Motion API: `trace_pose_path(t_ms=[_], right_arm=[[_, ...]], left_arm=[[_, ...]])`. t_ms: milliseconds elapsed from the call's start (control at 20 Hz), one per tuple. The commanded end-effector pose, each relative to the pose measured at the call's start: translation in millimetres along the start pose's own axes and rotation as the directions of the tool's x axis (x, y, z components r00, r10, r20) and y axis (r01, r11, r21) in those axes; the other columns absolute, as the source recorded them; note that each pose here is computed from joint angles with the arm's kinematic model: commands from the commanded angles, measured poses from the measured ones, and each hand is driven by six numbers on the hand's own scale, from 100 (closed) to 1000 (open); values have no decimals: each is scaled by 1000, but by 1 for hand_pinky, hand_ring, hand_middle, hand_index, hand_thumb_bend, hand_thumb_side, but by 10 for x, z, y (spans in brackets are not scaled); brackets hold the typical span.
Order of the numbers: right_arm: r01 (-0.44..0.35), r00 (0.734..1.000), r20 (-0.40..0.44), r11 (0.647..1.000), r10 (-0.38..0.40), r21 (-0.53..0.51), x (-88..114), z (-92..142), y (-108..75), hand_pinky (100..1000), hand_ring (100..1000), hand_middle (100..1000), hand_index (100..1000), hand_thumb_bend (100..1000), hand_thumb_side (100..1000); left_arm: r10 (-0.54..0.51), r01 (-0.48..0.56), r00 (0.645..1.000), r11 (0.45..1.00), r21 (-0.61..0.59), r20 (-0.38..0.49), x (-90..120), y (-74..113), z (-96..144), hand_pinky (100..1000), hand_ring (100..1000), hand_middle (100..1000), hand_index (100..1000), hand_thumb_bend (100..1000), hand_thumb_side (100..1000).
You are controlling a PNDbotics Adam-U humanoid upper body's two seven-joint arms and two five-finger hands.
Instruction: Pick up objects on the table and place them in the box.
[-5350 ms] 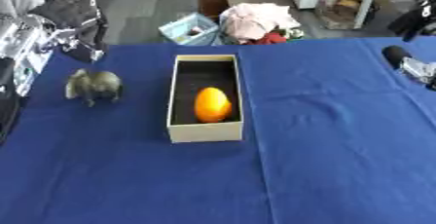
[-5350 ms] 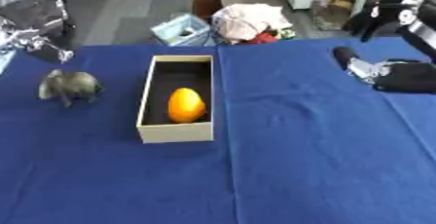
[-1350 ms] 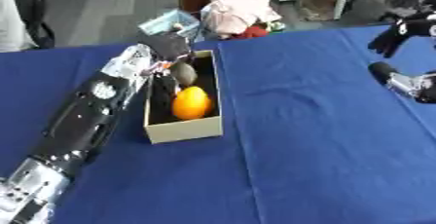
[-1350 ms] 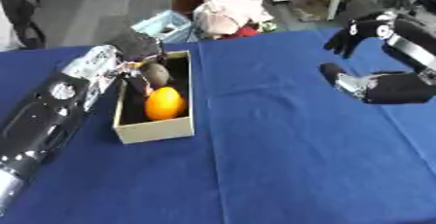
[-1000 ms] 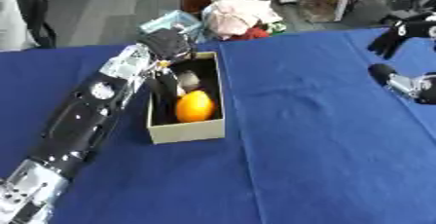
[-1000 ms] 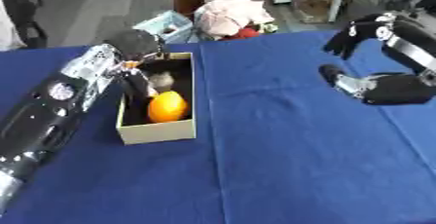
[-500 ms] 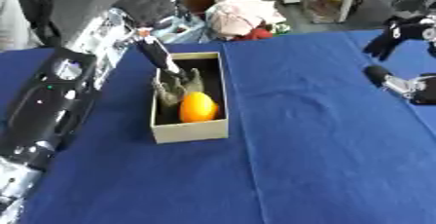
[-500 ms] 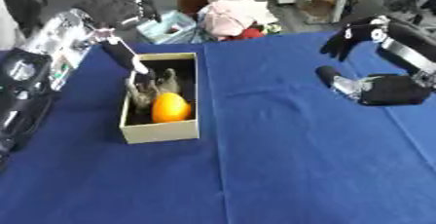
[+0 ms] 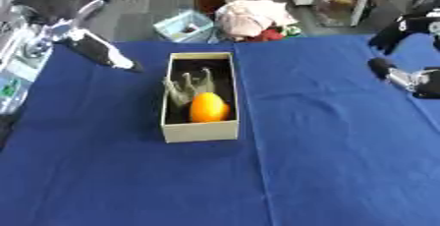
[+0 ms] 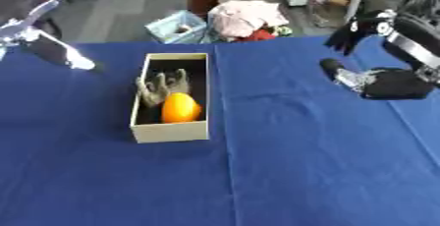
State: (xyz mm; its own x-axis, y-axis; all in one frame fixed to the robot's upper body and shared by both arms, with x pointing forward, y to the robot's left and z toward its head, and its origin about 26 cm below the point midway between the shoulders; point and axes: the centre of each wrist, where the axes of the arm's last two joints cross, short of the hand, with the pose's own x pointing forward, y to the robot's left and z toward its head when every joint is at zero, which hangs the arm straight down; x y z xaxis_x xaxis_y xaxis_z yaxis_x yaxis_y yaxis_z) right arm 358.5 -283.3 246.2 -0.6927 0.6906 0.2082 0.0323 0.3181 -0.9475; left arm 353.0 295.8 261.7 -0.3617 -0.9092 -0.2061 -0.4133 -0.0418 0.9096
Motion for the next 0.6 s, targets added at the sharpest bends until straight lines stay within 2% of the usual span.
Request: trace_pose_path(t_ms=[50, 200, 300, 350, 400, 450, 600], right_arm=[[-44, 999, -5, 999, 43, -31, 14, 34, -153, 714, 583, 572, 723, 258, 688], [-40, 999, -10, 999, 40, -32, 7, 40, -141, 713, 582, 571, 722, 258, 688], [-39, 999, -13, 999, 39, -31, 2, 44, -139, 713, 581, 570, 722, 258, 688], [-39, 999, -14, 999, 39, -32, 0, 46, -139, 713, 581, 570, 722, 259, 688], [-38, 999, -15, 999, 38, -33, -2, 47, -138, 713, 581, 569, 722, 259, 688], [-38, 999, -16, 999, 37, -33, -3, 48, -136, 713, 581, 569, 721, 259, 688], [-36, 999, -15, 999, 36, -31, -2, 45, -132, 713, 580, 568, 721, 259, 687]], left_arm=[[17, -13, 999, 996, 91, -44, -9, 163, 171, 624, 546, 597, 768, 977, 432], [47, -39, 995, 995, 92, -87, 7, 47, 342, 618, 540, 593, 767, 924, 420], [54, -45, 992, 995, 85, -110, 1, -6, 435, 602, 520, 570, 748, 741, 376], [55, -45, 991, 995, 84, -119, -4, -20, 468, 589, 502, 550, 732, 485, 288], [56, -45, 990, 995, 86, -129, -10, -35, 498, 573, 484, 531, 715, 275, 187], [58, -46, 989, 995, 89, -138, -16, -51, 522, 552, 469, 514, 702, 161, 111], [71, -54, 984, 993, 104, -163, -38, -105, 563, 519, 445, 490, 682, 100, 100]])
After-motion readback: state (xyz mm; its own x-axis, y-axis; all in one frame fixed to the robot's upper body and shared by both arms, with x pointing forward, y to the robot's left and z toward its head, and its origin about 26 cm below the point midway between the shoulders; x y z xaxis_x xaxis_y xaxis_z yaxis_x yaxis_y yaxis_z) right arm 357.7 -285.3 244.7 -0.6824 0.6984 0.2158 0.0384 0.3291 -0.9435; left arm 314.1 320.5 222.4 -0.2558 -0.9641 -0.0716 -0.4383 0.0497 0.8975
